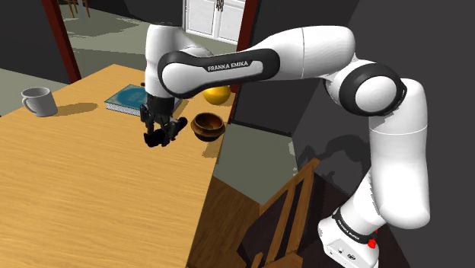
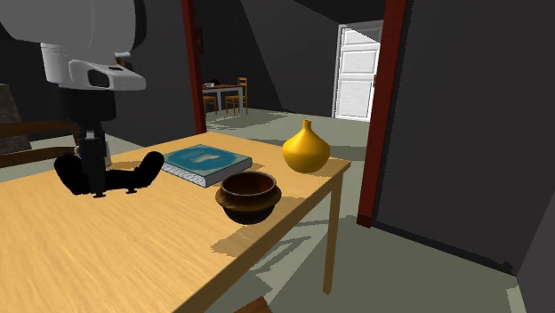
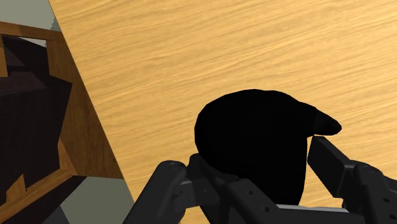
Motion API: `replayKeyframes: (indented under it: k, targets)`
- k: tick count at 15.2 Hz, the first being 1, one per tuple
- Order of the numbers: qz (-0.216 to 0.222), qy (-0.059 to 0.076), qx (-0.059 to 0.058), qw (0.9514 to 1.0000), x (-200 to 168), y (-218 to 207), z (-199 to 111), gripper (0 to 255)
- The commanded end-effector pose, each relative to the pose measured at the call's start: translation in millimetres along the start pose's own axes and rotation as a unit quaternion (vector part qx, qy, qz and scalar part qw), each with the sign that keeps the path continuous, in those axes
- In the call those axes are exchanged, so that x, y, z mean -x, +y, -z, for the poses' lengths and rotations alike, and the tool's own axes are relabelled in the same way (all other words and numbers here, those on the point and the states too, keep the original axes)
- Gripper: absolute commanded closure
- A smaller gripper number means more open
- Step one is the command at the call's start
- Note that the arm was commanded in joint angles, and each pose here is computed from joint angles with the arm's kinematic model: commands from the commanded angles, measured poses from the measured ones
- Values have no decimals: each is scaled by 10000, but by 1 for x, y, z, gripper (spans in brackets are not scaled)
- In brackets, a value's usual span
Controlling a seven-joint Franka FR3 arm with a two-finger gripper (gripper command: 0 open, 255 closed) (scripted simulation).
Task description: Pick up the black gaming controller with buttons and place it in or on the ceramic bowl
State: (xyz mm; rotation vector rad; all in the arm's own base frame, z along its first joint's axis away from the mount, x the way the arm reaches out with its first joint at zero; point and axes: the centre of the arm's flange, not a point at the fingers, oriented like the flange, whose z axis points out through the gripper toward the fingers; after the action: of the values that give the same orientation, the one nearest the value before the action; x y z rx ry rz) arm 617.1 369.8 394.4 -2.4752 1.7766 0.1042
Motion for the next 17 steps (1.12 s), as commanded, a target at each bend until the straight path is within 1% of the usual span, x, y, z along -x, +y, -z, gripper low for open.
replayKeyframes:
  k: [1,4,17]
  targets:
    - [0,0,0,10000,2,0,11,255]
    - [0,0,0,10000,3,0,23,255]
    - [0,0,0,10000,-167,0,40,255]
